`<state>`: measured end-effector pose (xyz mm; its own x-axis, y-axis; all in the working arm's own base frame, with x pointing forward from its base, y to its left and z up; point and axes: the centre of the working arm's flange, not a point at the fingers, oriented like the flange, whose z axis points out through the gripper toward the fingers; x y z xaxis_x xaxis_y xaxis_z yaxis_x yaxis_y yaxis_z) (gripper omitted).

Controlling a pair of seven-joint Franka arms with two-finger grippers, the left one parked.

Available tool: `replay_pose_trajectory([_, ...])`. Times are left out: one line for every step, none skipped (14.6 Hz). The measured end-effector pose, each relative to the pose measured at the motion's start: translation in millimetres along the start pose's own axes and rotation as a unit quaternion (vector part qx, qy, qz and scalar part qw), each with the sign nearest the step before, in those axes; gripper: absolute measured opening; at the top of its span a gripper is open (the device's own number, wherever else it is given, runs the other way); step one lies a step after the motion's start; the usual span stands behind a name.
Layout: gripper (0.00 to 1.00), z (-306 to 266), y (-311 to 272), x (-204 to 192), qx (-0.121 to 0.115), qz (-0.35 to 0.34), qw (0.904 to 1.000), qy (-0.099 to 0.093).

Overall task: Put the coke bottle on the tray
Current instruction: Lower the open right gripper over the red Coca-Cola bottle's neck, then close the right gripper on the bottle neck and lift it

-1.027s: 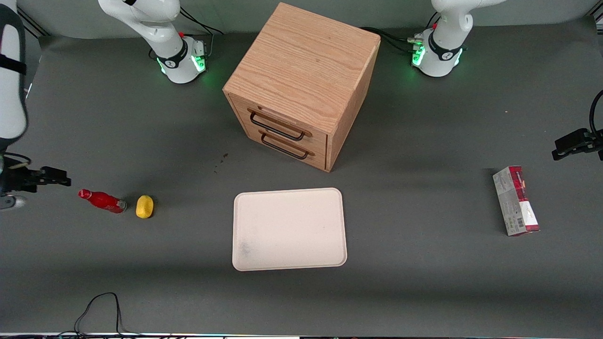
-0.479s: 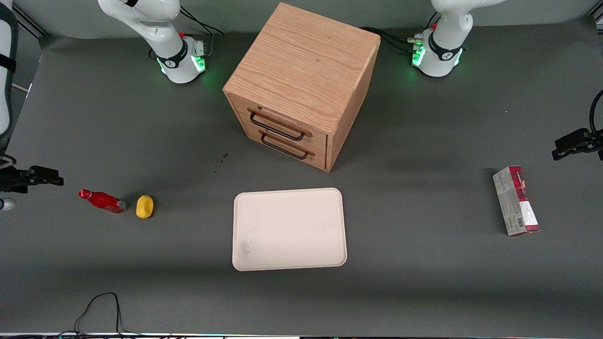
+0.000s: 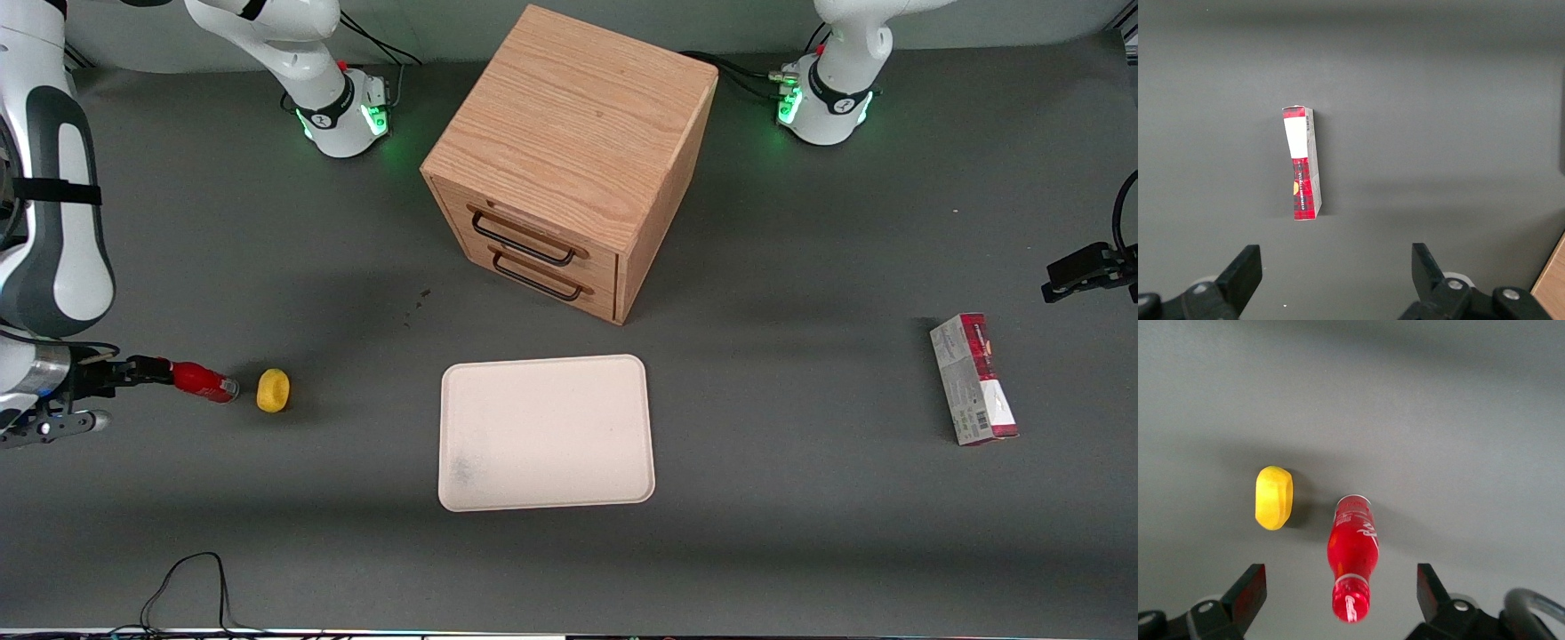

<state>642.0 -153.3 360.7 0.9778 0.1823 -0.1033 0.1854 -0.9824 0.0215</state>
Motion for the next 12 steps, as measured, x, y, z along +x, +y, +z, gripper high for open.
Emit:
replay_pose_trajectory([1.0,9,-1,-2,0.001,0.0,1.0,-0.001])
replay_pose_trajectory([1.0,18,-2,-5,0.001,0.0,1.0,-0.003])
replay_pose_trajectory([1.0,26,-3,-8,0.002,0.001,1.0,-0.003])
replay_pose_trajectory([1.0,34,-3,-12,0.001,0.002,1.0,-0.001])
replay_pose_trajectory([1.0,42,-2,-17,-0.002,0.004,1.0,0.004])
replay_pose_trajectory([1.0,48,0,-24,-0.004,0.007,0.9999,0.008])
replay_pose_trajectory([1.0,53,2,-31,-0.006,0.011,0.9999,0.011])
replay_pose_trajectory([1.0,55,4,-37,-0.006,0.014,0.9998,0.012])
replay_pose_trajectory([1.0,54,5,-40,-0.006,0.016,0.9998,0.013])
replay_pose_trajectory([1.0,53,4,-42,-0.006,0.016,0.9998,0.014])
replay_pose_trajectory([1.0,50,4,-43,-0.007,0.016,0.9997,0.016])
replay_pose_trajectory([1.0,47,4,-44,-0.007,0.016,0.9997,0.018])
